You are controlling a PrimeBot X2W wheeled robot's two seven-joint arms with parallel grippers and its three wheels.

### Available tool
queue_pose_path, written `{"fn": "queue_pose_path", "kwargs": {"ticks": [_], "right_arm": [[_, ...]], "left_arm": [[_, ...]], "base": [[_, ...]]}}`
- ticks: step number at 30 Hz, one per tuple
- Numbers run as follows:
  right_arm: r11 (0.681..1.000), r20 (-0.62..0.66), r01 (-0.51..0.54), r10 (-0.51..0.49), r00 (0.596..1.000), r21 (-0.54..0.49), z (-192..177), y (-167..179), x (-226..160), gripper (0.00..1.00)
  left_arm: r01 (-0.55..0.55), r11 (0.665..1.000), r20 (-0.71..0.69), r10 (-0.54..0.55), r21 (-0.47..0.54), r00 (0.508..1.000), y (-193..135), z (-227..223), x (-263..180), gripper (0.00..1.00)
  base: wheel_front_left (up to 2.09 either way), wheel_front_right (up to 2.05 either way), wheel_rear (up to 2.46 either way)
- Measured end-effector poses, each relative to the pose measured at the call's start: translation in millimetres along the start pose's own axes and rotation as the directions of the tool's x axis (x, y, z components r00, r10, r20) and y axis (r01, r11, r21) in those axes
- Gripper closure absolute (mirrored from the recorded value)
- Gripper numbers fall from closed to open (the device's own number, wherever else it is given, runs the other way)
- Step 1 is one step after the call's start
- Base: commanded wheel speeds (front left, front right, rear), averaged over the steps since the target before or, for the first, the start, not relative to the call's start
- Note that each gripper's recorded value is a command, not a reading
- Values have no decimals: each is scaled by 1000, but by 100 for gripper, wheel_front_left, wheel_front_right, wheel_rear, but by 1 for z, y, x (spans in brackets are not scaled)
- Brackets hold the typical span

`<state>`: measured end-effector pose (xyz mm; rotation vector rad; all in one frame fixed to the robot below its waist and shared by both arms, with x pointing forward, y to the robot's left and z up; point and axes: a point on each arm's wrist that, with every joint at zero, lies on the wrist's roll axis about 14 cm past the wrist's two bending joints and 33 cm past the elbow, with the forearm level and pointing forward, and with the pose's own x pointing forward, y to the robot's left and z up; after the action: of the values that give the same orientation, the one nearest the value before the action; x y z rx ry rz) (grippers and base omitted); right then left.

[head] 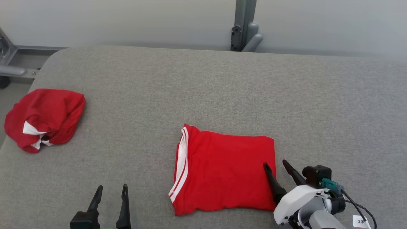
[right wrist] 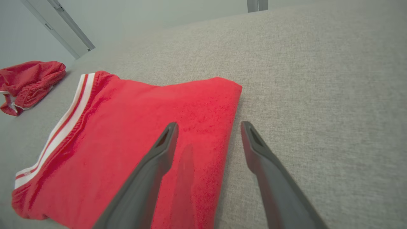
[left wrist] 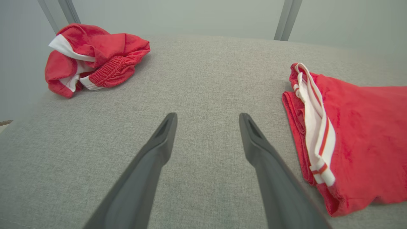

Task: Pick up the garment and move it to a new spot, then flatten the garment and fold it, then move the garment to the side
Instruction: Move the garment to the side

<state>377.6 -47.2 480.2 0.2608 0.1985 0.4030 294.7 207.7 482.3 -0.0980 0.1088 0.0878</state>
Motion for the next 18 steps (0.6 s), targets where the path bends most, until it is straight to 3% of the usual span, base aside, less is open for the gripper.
{"fn": "queue_pose_path", "kwargs": {"ticks": [6,7,8,18], "right_arm": [[1000,-153,3,2,988,30,-41,0,10,0],[999,-162,-8,16,987,46,-44,5,13,58],[999,-171,-25,33,985,46,-45,10,15,100],[998,-137,8,0,991,60,-33,-1,17,100]], "left_arm": [[-53,999,-14,53,-3,999,16,-4,-8,0],[-59,998,-16,59,-3,998,18,-5,-9,0],[-64,998,-18,64,-4,998,19,-5,-9,0],[8,1000,-19,-9,-14,1000,-2,-5,1,0]], "base": [[0,0,0],[0,0,0],[0,0,0],[0,0,0]]}}
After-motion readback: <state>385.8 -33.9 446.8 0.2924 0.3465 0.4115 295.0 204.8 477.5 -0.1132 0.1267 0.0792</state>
